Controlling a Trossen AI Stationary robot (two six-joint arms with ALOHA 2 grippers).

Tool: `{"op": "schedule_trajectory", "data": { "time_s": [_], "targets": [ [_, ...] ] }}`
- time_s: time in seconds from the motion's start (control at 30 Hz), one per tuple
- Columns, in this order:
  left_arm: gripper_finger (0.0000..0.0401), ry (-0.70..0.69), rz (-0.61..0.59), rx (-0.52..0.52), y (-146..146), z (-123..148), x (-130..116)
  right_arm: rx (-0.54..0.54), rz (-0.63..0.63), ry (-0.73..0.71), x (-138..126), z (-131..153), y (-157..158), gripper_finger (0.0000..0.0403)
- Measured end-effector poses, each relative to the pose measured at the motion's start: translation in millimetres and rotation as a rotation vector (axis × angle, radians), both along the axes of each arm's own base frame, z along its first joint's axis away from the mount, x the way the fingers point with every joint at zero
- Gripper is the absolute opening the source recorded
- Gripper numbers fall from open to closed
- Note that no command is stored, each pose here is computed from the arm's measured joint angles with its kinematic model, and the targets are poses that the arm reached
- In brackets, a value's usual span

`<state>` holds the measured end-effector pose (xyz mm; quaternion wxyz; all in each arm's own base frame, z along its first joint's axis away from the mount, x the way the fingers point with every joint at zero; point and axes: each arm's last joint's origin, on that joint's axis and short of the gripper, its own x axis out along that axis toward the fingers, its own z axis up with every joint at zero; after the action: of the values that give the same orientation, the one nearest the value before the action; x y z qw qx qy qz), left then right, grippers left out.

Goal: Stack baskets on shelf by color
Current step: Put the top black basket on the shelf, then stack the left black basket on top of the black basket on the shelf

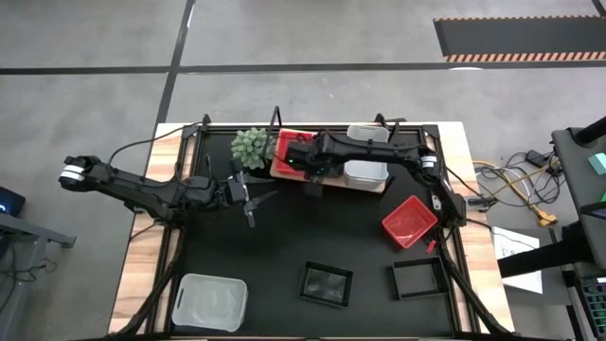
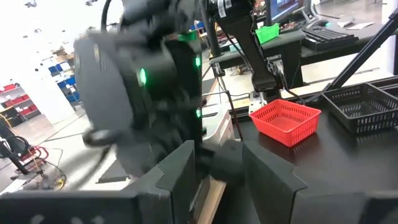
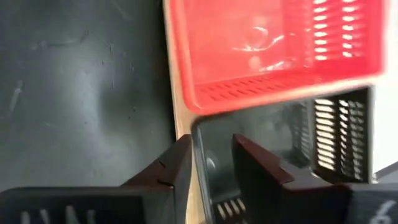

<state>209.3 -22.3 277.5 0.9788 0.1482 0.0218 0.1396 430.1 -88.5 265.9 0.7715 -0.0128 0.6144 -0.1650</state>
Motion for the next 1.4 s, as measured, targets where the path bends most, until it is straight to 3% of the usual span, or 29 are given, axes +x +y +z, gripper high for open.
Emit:
{"op": "schedule_trajectory", "data": {
  "time_s": [0.13, 0.37, 0.57, 0.77, 0.87, 1.0, 1.2, 1.4],
  "targets": [
    [0.0121, 0.000, 0.000, -0.001, 0, 0, 0, 0.005, -0.023, -0.051, -10, 22, 12, 0.0124],
    [0.0121, -0.001, 0.000, -0.005, 0, 0, 0, 0.011, 0.060, -0.150, -38, 51, 66, 0.0127],
    [0.0121, -0.015, -0.001, -0.016, 0, 1, 0, 0.028, 0.219, -0.329, -78, 42, 130, 0.0118],
    [0.0121, -0.046, -0.019, -0.111, -1, 2, 0, -0.046, 0.493, -0.661, -109, 10, 171, 0.0116],
    [0.0121, -0.050, -0.097, -0.187, -6, -1, 4, -0.108, 0.602, -0.806, -122, -9, 175, 0.0114],
    [0.0121, -0.041, -0.182, -0.234, -20, -10, 14, -0.150, 0.601, -0.960, -135, -33, 166, 0.0113],
    [0.0121, -0.044, -0.241, -0.242, -39, -27, 32, -0.192, 0.598, -1.035, -150, -55, 156, 0.0110],
    [0.0121, -0.044, -0.247, -0.243, -46, -41, 50, -0.302, 0.652, -1.168, -162, -61, 153, 0.0081]
  ]
}}
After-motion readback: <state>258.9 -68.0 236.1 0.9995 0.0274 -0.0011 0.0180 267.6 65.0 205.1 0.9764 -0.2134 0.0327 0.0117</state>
